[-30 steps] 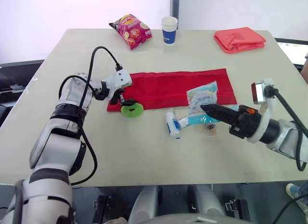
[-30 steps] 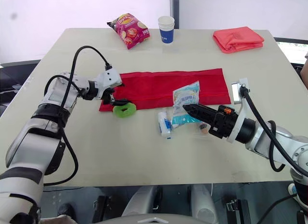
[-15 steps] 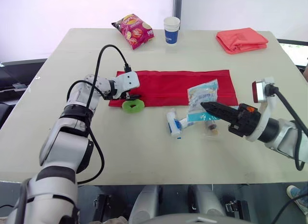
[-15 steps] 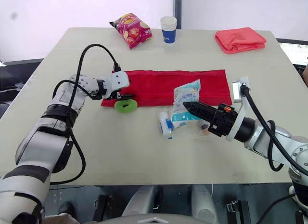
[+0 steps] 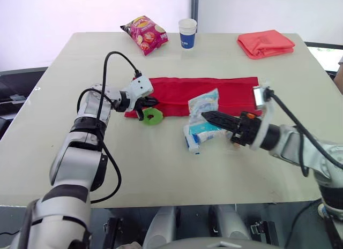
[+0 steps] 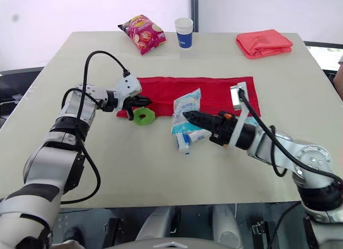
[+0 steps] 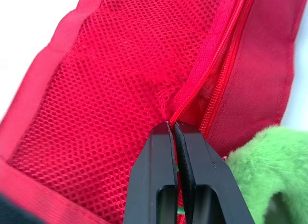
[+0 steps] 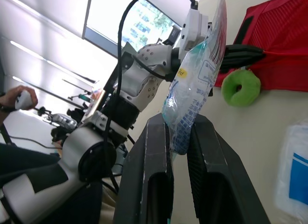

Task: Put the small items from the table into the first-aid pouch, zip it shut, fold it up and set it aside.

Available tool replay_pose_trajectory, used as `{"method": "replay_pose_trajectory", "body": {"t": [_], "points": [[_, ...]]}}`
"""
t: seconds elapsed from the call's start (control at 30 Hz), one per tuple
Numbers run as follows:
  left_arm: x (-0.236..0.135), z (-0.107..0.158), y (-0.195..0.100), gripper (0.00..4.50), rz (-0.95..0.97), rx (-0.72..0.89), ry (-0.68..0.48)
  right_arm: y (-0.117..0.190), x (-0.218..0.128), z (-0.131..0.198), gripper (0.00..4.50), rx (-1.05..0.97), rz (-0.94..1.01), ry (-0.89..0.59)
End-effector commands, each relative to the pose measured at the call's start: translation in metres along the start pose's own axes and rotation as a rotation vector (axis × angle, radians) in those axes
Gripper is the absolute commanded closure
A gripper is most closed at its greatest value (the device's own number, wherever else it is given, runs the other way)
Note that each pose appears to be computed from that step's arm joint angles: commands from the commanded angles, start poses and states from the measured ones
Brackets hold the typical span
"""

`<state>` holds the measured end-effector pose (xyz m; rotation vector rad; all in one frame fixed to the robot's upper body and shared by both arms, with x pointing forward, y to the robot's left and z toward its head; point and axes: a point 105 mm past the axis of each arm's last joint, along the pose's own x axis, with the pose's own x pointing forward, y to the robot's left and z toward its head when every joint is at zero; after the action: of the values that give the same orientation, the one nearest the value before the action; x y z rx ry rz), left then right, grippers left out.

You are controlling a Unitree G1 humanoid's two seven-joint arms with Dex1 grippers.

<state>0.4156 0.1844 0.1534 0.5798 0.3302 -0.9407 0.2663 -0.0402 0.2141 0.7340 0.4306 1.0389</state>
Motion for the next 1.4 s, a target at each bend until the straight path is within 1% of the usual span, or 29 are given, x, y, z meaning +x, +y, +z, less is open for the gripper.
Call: {"method": "replay_pose_trajectory", "body": {"t": [0.03, 0.23, 0.37, 0.43, 0.57, 0.77, 0.9, 1.0, 1.1, 1.27, 1.4], "points": [[-0.004, 0.021, -0.002, 4.38, -0.022, -0.026, -0.076, -0.009, 0.020, 0.000, 4.50, 0.027, -0.045, 0.007], [-0.007, 0.036, -0.022, 4.38, -0.061, -0.060, -0.126, -0.038, 0.055, -0.019, 4.50, 0.158, -0.122, 0.077], [-0.010, 0.040, -0.038, 4.38, -0.069, -0.075, -0.140, -0.053, 0.075, -0.029, 4.50, 0.230, -0.164, 0.104], [-0.013, 0.041, -0.045, 4.38, -0.068, -0.079, -0.138, -0.055, 0.083, -0.034, 4.50, 0.258, -0.169, 0.115], [-0.017, 0.041, -0.053, 4.38, -0.066, -0.092, -0.131, -0.054, 0.090, -0.039, 4.50, 0.277, -0.153, 0.138], [-0.019, 0.044, -0.060, 4.38, -0.070, -0.129, -0.139, -0.064, 0.099, -0.057, 4.50, 0.284, -0.180, 0.209], [-0.022, 0.048, -0.063, 4.38, -0.088, -0.148, -0.153, -0.068, 0.100, -0.064, 4.50, 0.283, -0.195, 0.243], [-0.024, 0.048, -0.065, 4.38, -0.103, -0.161, -0.148, -0.075, 0.100, -0.060, 4.50, 0.284, -0.215, 0.236], [-0.026, 0.043, -0.072, 4.38, -0.135, -0.175, -0.121, -0.083, 0.100, -0.047, 4.50, 0.285, -0.235, 0.199], [-0.027, 0.039, -0.078, 4.38, -0.153, -0.195, -0.110, -0.088, 0.106, -0.028, 4.50, 0.259, -0.247, 0.172], [-0.028, 0.036, -0.078, 4.38, -0.149, -0.202, -0.097, -0.093, 0.110, -0.024, 4.50, 0.233, -0.262, 0.174]]}}
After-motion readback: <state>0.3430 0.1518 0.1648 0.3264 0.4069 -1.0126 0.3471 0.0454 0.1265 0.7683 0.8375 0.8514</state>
